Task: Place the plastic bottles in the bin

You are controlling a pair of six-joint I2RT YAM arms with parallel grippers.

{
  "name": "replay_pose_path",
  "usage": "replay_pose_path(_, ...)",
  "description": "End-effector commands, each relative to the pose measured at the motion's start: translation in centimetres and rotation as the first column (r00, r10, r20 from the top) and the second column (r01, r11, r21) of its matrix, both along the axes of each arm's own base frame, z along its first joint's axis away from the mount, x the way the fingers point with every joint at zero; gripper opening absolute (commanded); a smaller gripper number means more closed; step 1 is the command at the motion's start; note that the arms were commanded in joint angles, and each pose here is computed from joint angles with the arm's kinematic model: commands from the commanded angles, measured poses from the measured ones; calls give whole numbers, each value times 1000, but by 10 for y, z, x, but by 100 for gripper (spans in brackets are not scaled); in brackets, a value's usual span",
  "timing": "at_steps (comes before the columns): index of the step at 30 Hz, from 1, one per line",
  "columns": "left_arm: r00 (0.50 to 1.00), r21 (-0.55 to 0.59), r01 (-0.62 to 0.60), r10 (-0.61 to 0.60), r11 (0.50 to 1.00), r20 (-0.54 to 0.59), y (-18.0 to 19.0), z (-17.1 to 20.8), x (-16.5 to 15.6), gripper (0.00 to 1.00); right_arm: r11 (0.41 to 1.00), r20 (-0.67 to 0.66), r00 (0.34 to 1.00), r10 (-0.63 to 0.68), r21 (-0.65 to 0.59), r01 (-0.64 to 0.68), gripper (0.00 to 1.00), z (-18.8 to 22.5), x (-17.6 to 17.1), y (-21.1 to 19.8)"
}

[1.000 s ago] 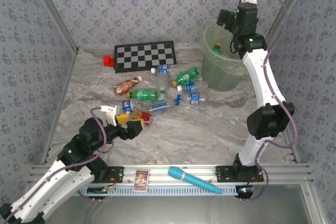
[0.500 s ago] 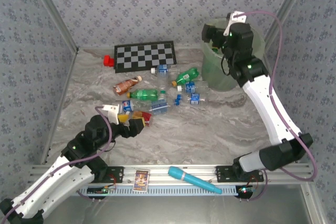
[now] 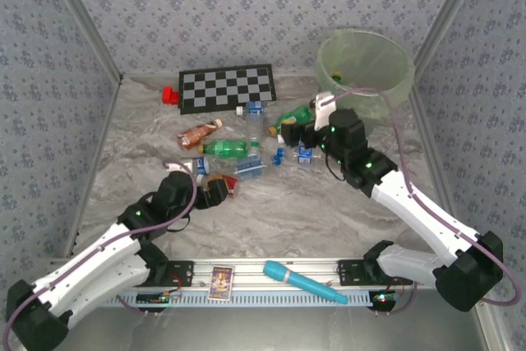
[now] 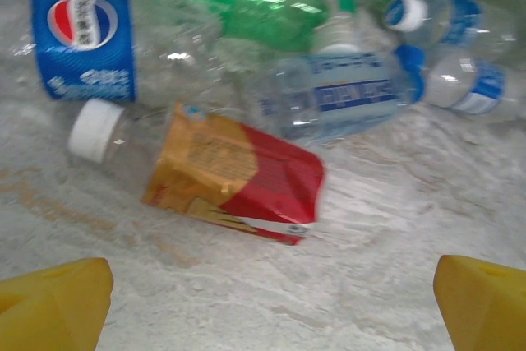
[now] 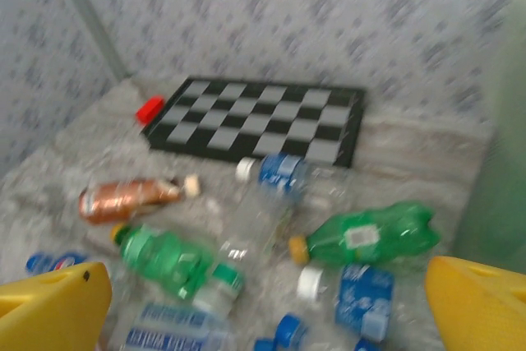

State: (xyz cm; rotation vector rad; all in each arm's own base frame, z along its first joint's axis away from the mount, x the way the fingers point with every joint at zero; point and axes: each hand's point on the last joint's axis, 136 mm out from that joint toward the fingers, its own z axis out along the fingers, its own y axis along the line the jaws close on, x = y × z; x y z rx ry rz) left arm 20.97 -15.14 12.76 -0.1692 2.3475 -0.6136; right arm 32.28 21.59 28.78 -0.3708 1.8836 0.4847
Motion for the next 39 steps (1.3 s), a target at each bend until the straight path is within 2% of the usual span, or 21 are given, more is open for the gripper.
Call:
replay_pose_path(1, 993, 28, -112, 113, 993, -35, 8, 5, 11, 100, 992, 51, 993, 105, 60, -108, 100, 1, -20, 21)
replay_pose_path(5, 976, 55, -175, 180, 983, -121, 9, -10, 12, 100, 987, 69, 987, 145, 62, -150, 99, -20, -34, 30)
replay_pose_path(9, 949, 53, -251, 256, 967, -183, 10, -26, 14, 93, 985, 78, 985, 157, 54, -161, 100, -39, -41, 27)
replay_pose_path(13, 941, 22, -268, 267, 963, -208, 1, -30, 19, 91, 987, 105, 985, 139, 63, -146, 100, -48, -47, 18)
replay_pose_path(18, 926, 59, -287, 293, 956, -238, -6, -38, 28, 90, 986, 109, 987, 119, 102, -130, 100, -59, -51, 10)
replay_pose_path(25, 910, 109, -322, 339, 940, -240, -12, -44, 45, 89, 985, 96, 988, 121, 108, -132, 100, -62, -53, 8)
replay_pose_path(29, 904, 79, -340, 349, 937, -247, -17, -47, 52, 89, 986, 101, 988, 116, 109, -127, 100, -61, -54, 6)
replay_pose_path(39, 865, 87, -347, 354, 934, -355, -20, -76, 43, 88, 986, 95, 989, 115, 114, -125, 100, -62, -55, 5)
